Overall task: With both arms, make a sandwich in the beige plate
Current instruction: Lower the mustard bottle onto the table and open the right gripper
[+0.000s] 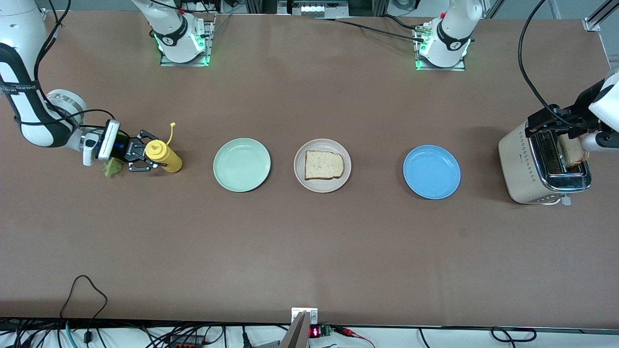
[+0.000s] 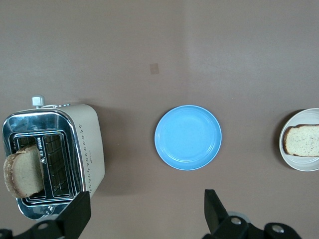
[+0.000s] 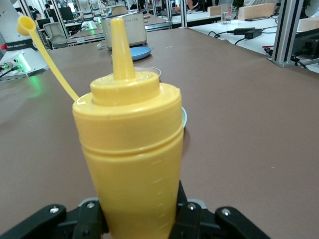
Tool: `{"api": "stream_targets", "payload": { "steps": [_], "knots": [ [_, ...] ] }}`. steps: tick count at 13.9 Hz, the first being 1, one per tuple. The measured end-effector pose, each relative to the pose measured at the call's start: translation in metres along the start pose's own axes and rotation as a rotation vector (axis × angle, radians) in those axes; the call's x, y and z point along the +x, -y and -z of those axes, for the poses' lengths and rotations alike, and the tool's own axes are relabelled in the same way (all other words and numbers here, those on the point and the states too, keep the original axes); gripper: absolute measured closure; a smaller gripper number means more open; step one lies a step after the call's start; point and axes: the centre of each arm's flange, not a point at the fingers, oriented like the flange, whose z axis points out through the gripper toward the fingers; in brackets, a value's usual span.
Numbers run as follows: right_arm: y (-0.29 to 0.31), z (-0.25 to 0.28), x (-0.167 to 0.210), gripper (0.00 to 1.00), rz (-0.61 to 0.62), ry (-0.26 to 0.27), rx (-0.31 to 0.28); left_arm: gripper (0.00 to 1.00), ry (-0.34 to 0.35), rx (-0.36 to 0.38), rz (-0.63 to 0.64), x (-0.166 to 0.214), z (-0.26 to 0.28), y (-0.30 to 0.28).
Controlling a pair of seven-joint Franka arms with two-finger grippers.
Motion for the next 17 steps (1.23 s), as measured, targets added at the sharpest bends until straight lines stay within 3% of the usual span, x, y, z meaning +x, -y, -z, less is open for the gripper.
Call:
{"api": "stream_targets", "payload": {
  "steps": [13, 15, 17],
  "knots": [
    [0.003, 0.0, -0.017, 0.54, -0.006, -0.022, 0.001, 0.0, 0.003, 0.0, 0.0, 0.0, -0.001, 0.0],
    [0.002, 0.0, -0.017, 0.52, -0.006, -0.022, 0.001, 0.0, 0.003, 0.0, 0.0, 0.0, -0.001, 0.0],
    [0.002, 0.0, -0.017, 0.34, -0.005, -0.022, 0.0, 0.0, 0.004, 0.0, 0.0, 0.0, -0.002, 0.0]
  ]
}}
